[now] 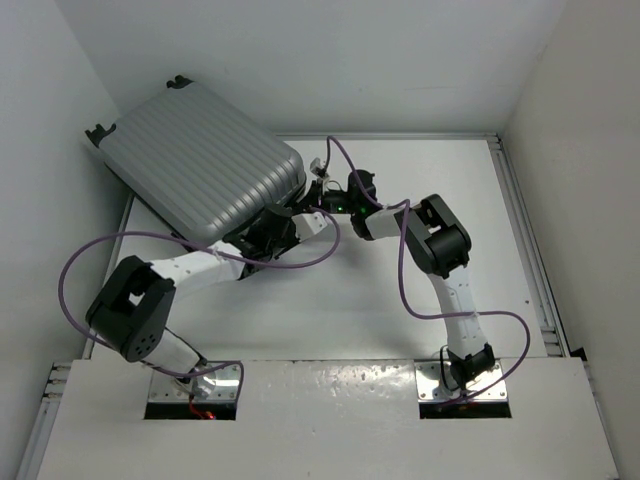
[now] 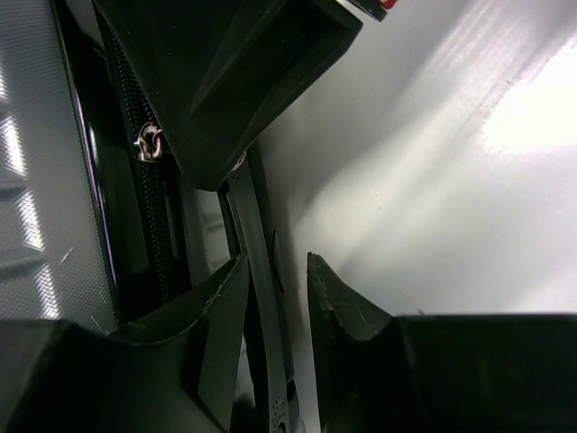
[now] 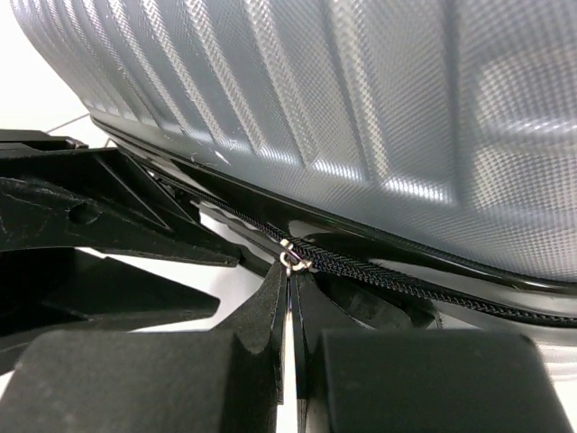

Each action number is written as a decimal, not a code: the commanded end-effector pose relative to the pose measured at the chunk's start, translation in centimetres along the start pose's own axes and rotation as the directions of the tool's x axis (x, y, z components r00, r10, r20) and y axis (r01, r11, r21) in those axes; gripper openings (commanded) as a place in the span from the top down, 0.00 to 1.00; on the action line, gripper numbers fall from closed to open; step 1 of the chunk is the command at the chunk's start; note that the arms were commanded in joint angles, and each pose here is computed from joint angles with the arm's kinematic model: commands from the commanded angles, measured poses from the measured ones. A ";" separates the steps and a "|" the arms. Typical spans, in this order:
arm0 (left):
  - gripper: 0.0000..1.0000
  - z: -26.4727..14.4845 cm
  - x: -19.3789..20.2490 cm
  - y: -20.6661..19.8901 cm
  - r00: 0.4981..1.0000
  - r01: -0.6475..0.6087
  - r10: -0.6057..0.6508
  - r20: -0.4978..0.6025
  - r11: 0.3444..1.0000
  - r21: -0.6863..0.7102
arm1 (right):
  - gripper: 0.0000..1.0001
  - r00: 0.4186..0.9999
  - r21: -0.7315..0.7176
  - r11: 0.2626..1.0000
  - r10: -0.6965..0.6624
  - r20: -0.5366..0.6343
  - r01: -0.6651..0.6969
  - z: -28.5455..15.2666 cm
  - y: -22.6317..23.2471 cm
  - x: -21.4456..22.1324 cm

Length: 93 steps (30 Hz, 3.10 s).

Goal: Pack the luggage

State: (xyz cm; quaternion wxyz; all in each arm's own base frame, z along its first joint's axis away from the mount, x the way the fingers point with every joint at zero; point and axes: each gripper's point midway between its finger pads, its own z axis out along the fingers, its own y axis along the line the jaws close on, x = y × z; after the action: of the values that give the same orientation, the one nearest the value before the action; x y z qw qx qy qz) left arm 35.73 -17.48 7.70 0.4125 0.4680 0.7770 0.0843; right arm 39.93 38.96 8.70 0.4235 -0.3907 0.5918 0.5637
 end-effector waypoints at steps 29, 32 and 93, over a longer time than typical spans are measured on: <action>1.00 -7.7 12.4 -6.6 0.913 -0.223 0.329 -0.240 0.897 0.382 | 1.00 0.996 0.032 0.995 -0.093 0.006 0.093 -6.7 -1.0 -4.1; 1.00 -8.7 13.4 -6.9 0.899 -0.256 0.370 -0.234 0.878 0.404 | 1.00 0.995 0.050 0.994 -0.102 0.001 0.102 -8.0 -1.7 -4.1; 0.36 -5.9 -0.5 0.1 0.980 -0.167 0.159 -0.121 0.984 -0.058 | 1.00 0.985 -0.003 0.986 -0.164 -0.047 0.164 -9.1 -1.9 -4.2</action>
State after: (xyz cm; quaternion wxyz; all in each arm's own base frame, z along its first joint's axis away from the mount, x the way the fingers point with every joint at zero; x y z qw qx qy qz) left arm 29.38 -16.30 10.81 0.3516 0.5412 0.7482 0.1538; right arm 41.61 30.42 9.72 0.4167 -0.4326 0.5971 0.5317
